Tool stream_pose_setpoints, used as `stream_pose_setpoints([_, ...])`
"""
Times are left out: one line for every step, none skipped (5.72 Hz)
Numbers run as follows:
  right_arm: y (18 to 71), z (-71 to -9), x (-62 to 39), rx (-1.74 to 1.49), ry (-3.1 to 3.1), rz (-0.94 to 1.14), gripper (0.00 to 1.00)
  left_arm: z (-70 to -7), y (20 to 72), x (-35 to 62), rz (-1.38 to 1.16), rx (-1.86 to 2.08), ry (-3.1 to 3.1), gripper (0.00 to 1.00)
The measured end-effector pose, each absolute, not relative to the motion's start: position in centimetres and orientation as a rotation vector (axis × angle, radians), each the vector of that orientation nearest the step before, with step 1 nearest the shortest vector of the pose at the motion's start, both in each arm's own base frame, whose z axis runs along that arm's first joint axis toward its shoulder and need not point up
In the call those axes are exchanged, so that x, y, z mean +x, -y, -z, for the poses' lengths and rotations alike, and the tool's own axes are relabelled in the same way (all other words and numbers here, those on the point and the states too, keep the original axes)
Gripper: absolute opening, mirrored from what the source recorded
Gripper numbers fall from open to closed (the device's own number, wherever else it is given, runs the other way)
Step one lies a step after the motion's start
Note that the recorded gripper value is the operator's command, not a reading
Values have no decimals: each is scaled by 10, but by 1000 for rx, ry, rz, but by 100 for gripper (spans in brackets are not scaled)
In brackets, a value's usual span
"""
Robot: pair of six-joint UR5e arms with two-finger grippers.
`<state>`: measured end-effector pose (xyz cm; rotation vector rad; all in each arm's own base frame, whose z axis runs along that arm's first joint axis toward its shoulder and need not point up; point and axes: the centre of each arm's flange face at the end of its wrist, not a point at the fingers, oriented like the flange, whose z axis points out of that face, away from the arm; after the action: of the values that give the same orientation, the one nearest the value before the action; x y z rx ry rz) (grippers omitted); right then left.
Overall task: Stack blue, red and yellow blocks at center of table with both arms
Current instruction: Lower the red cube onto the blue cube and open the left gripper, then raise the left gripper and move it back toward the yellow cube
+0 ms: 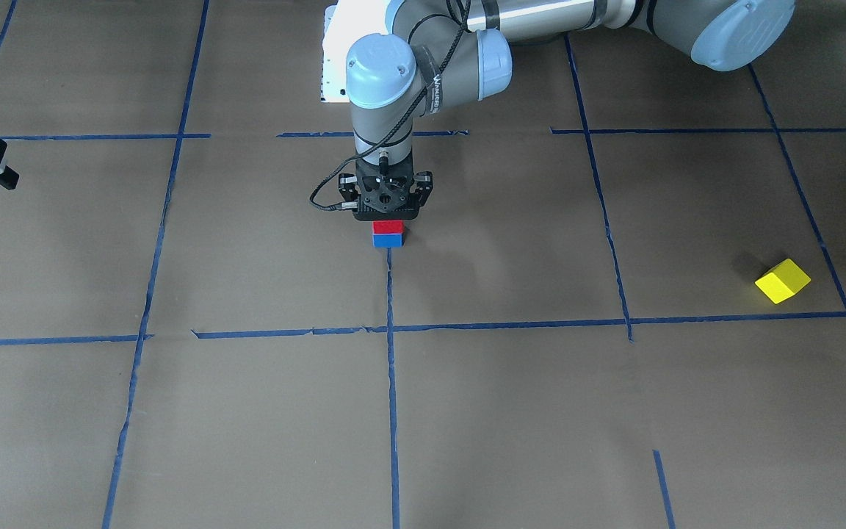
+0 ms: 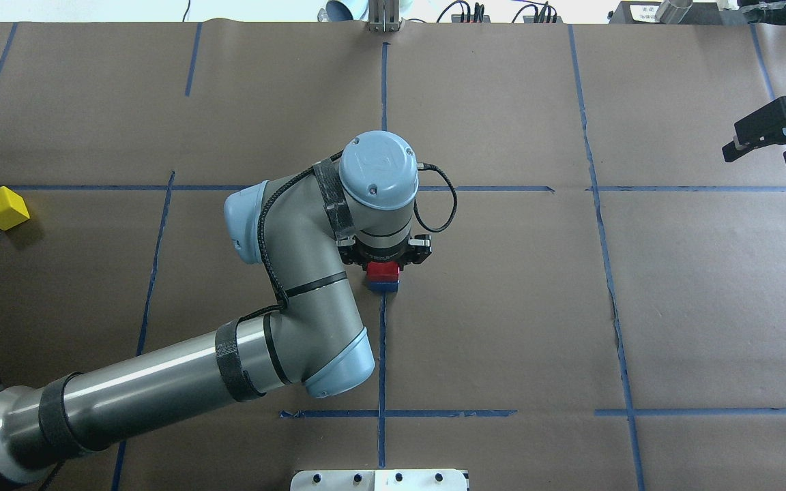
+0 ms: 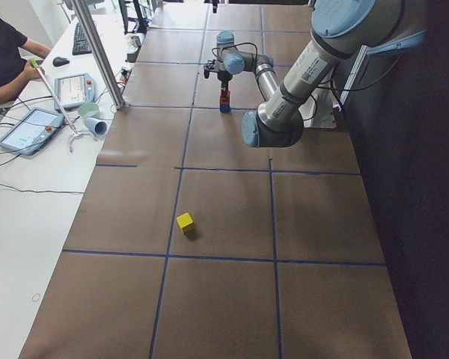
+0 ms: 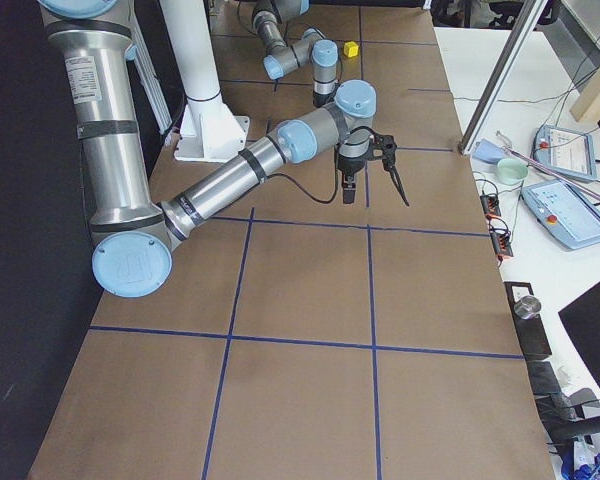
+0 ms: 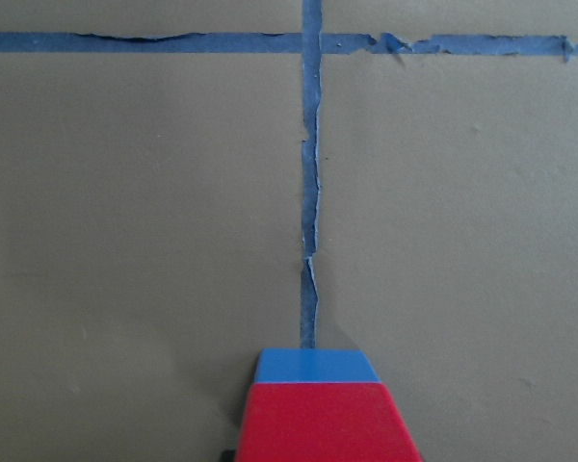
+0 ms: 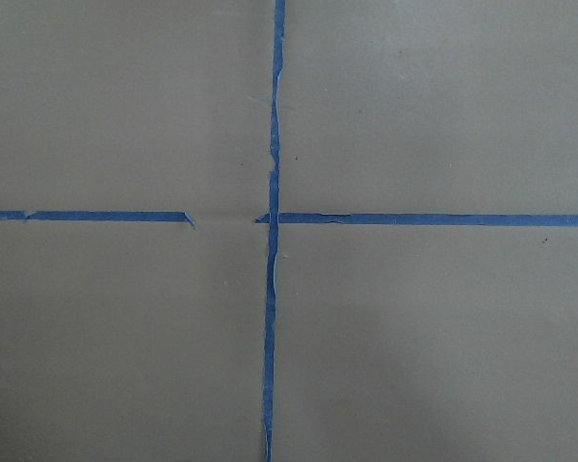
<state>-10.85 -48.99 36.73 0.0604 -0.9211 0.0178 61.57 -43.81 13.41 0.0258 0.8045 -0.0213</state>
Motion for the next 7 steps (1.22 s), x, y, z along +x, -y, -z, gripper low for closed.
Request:
stream_pose_setpoints([490,-368,-109,59,921,-18,100,-134,437,616,19,26,-805,100])
stream_pose_setpoints([491,-369,-109,57,920,-19,100,-133,436,617,17,29,-808,100])
stream_pose_setpoints([491,-369,-109,57,920,-19,100,-129,436,617,16,35,-815,100])
stream_pose_setpoints([491,-369,-109,56,920,-19,100,-118,436,609,17,51,-835,100])
stream_pose_setpoints([491,-369,-109,56,920,-19,100,-106,442,584,31,80,-867,100])
stream_pose_setpoints([491,-369,-109,56,920,-18,100,-108,453,544,59,111,-891,100])
stream_pose_setpoints([491,-369,-109,58,920,-17,100,-129,459,496,56,141,-897,100])
